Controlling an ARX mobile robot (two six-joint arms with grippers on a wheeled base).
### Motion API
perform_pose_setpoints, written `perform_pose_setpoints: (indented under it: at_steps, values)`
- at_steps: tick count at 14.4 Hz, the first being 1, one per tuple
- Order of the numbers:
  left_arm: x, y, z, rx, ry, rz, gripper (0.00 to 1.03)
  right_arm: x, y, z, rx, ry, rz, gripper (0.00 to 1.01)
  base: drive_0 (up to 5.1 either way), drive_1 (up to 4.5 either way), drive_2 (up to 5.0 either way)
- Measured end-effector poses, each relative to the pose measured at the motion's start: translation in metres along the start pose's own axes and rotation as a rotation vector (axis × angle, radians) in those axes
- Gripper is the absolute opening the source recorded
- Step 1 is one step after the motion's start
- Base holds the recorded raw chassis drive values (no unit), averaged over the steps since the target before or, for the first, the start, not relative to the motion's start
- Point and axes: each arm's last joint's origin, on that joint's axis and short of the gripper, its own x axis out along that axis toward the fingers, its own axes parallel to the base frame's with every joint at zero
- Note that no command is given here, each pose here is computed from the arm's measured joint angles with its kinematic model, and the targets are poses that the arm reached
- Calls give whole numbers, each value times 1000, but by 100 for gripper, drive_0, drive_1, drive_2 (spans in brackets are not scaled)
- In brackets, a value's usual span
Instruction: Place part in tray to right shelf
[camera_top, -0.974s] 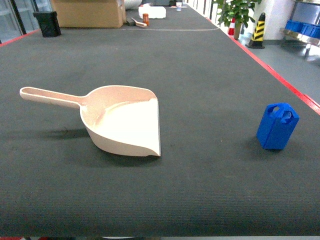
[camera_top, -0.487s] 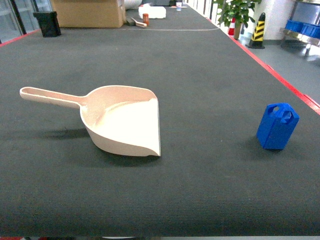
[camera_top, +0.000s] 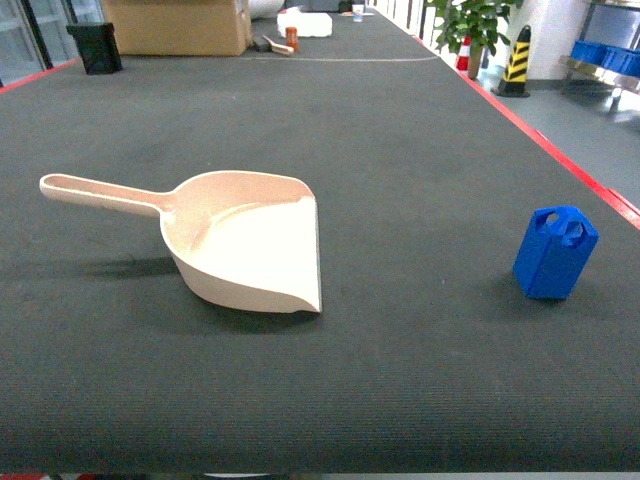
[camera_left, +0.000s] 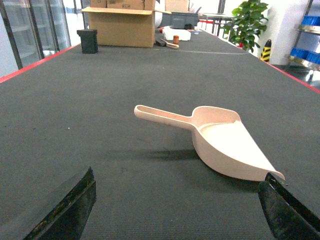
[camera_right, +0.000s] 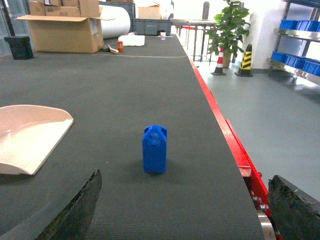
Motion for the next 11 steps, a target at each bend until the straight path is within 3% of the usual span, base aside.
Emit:
perform_pose_setpoints:
  at_steps: [11]
  values:
    - [0,0,0,0,0,0,98,0,0,0,0,0,0,98,0,0,0]
